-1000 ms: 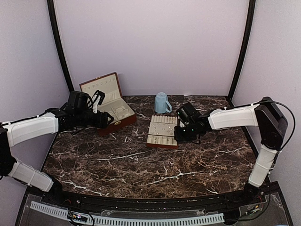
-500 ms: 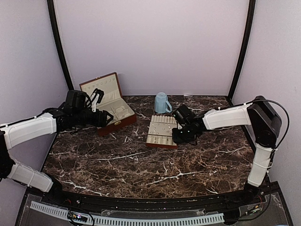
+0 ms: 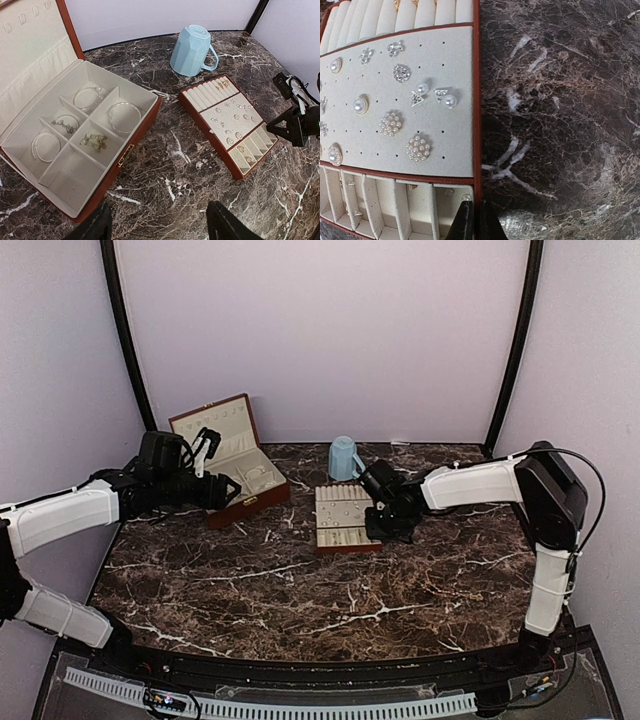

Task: Organize the mixed jewelry
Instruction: Move to the center of the board in the compartment layer.

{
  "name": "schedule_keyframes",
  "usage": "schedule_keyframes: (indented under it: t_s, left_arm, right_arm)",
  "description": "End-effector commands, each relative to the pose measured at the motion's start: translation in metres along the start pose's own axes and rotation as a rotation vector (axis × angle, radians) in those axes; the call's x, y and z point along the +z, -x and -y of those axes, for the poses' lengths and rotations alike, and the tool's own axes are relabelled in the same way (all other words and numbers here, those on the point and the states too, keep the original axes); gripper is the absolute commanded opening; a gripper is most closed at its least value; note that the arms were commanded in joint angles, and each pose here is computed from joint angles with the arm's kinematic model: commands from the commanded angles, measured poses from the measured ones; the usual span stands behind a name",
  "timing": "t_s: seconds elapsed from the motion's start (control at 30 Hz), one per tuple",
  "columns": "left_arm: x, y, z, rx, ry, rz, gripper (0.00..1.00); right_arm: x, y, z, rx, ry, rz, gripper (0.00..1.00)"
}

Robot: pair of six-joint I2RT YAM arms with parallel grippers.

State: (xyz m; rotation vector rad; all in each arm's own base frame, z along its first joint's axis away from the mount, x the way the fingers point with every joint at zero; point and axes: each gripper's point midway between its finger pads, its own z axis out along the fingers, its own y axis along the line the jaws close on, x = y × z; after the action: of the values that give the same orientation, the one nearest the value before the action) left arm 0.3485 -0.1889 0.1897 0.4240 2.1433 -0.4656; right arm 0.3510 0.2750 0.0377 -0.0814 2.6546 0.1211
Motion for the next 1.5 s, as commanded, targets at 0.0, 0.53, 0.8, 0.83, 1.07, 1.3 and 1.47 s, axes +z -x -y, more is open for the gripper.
schedule_keyframes:
  t_s: [0.0, 0.53, 0.8, 0.83, 1.07, 1.3, 1.47]
  left_arm:
    - [-0.012, 0.019, 0.004, 0.008, -0.009, 0.057, 0.67]
    - [-0.001, 0.015, 0.000, 0.015, 0.000, 0.024, 0.67]
    - [0.031, 0.004, -0.016, 0.024, -0.029, -0.085, 0.65]
    - [0.034, 0.003, -0.017, 0.029, -0.029, -0.092, 0.64]
    - [0.068, 0.004, -0.022, 0.076, -0.041, -0.157, 0.62]
    - [0.108, -0.010, -0.033, 0.132, -0.032, -0.267, 0.57]
    - [0.125, -0.015, -0.030, 0.158, -0.055, -0.294, 0.54]
  right_arm:
    - [0.000, 0.011, 0.018, 0.036, -0.078, 0.031, 0.03]
    - [-0.013, 0.016, 0.099, 0.128, -0.187, 0.053, 0.01]
    - [-0.020, 0.015, 0.129, 0.178, -0.199, 0.072, 0.01]
    - [-0.021, 0.015, 0.129, 0.183, -0.191, 0.075, 0.02]
    - [-0.022, 0.015, 0.123, 0.196, -0.111, 0.089, 0.18]
    - [-0.034, 0.015, 0.118, 0.195, -0.053, 0.122, 0.38]
    - [-0.049, 0.018, 0.117, 0.199, -0.019, 0.155, 0.44]
